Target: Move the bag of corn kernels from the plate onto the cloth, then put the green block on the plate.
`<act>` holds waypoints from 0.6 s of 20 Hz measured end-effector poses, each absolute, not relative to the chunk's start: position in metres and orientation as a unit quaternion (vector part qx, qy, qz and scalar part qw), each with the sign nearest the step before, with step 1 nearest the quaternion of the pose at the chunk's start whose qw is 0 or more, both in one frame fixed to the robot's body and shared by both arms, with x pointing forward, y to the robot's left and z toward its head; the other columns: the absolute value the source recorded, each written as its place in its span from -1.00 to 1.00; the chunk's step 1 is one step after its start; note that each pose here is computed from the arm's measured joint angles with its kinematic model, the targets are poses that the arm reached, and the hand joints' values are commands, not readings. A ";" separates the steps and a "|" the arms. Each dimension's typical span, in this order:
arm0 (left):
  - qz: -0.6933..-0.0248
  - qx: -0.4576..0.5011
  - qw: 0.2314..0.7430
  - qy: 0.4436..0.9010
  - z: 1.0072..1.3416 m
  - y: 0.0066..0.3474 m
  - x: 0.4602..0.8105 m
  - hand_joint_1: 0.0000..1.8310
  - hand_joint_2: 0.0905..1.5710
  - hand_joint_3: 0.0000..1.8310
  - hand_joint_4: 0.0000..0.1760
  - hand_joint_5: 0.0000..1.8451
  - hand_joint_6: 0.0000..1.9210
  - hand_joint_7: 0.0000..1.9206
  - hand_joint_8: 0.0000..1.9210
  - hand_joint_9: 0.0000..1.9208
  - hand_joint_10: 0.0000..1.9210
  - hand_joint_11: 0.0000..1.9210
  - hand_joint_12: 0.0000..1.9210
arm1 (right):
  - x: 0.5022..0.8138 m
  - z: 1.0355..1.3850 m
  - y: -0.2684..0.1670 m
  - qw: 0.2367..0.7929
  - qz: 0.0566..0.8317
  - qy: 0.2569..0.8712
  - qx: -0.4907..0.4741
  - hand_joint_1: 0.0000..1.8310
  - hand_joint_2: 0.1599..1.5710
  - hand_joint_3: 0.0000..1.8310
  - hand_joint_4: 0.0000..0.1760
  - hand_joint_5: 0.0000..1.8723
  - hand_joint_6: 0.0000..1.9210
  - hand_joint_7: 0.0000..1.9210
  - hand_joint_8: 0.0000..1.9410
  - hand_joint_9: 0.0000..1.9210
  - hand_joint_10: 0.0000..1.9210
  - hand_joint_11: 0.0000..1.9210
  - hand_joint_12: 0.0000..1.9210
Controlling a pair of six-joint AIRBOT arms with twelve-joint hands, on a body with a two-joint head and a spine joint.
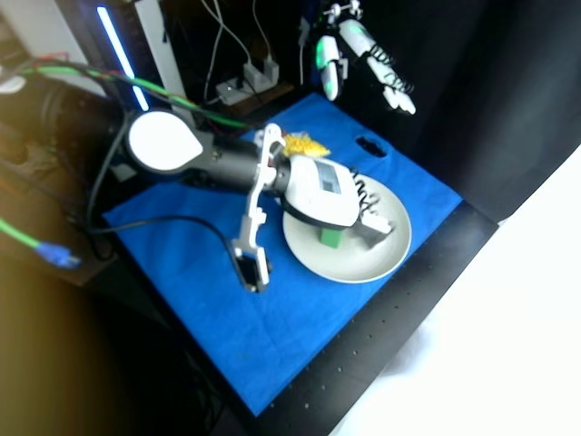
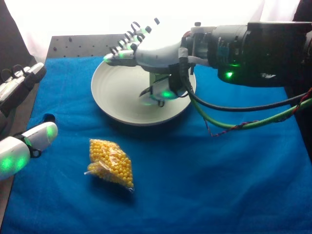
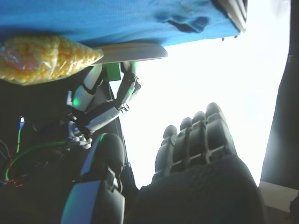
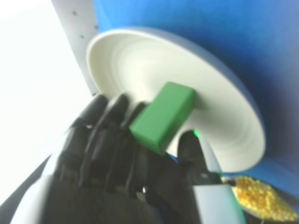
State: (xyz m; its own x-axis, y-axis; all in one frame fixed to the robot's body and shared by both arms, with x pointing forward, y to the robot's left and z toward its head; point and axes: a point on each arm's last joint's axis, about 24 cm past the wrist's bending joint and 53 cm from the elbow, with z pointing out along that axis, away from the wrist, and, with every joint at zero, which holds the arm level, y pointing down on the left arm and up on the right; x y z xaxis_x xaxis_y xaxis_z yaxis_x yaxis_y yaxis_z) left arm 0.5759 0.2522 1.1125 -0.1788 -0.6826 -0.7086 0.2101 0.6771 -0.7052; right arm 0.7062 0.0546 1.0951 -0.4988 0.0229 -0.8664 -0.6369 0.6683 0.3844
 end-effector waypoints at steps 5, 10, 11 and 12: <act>-0.361 -0.176 0.617 0.677 1.112 0.253 0.576 -0.47 0.65 -1.00 -0.36 -0.93 -0.99 -1.00 -1.00 -1.00 -1.00 -0.96 -0.97 | 0.699 1.148 0.038 0.473 0.419 0.752 -0.186 -0.43 0.26 -1.00 0.07 -1.00 -1.00 -1.00 -1.00 -1.00 -1.00 -0.97 -0.98; -0.363 -0.178 0.619 0.673 1.115 0.253 0.575 -0.51 0.57 -1.00 0.48 -0.90 -1.00 -1.00 -1.00 -0.96 -0.99 -1.00 -0.67 | 0.679 1.210 -0.021 0.491 0.485 0.706 -0.158 -0.37 0.23 -1.00 0.47 -1.00 -1.00 -1.00 -1.00 -1.00 -1.00 -1.00 -0.80; -0.365 -0.177 0.620 0.672 1.116 0.252 0.575 -0.48 0.56 -1.00 0.42 -0.90 -1.00 -1.00 -1.00 -0.97 -1.00 -1.00 -0.72 | 0.672 1.221 -0.030 0.492 0.498 0.697 -0.154 -0.29 0.32 -0.98 0.27 -1.00 -1.00 -1.00 -1.00 -1.00 -1.00 -1.00 -0.96; -0.366 -0.175 0.621 0.671 1.117 0.252 0.575 -0.48 0.56 -1.00 0.37 -0.90 -1.00 -1.00 -1.00 -0.96 -1.00 -1.00 -0.71 | 0.666 1.230 -0.039 0.494 0.510 0.689 -0.148 -0.22 0.39 -0.97 0.00 -1.00 -1.00 -1.00 -1.00 -1.00 -1.00 -0.97 -0.98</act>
State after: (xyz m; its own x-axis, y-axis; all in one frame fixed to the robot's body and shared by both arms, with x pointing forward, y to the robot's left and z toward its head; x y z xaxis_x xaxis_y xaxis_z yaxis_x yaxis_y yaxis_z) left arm 0.5747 0.2516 1.1169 -0.1682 -0.6887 -0.7053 0.2194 0.6714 -0.7079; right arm 0.6664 -0.0385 1.2299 -0.4677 0.2993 -0.8317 -0.7079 0.4367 0.5552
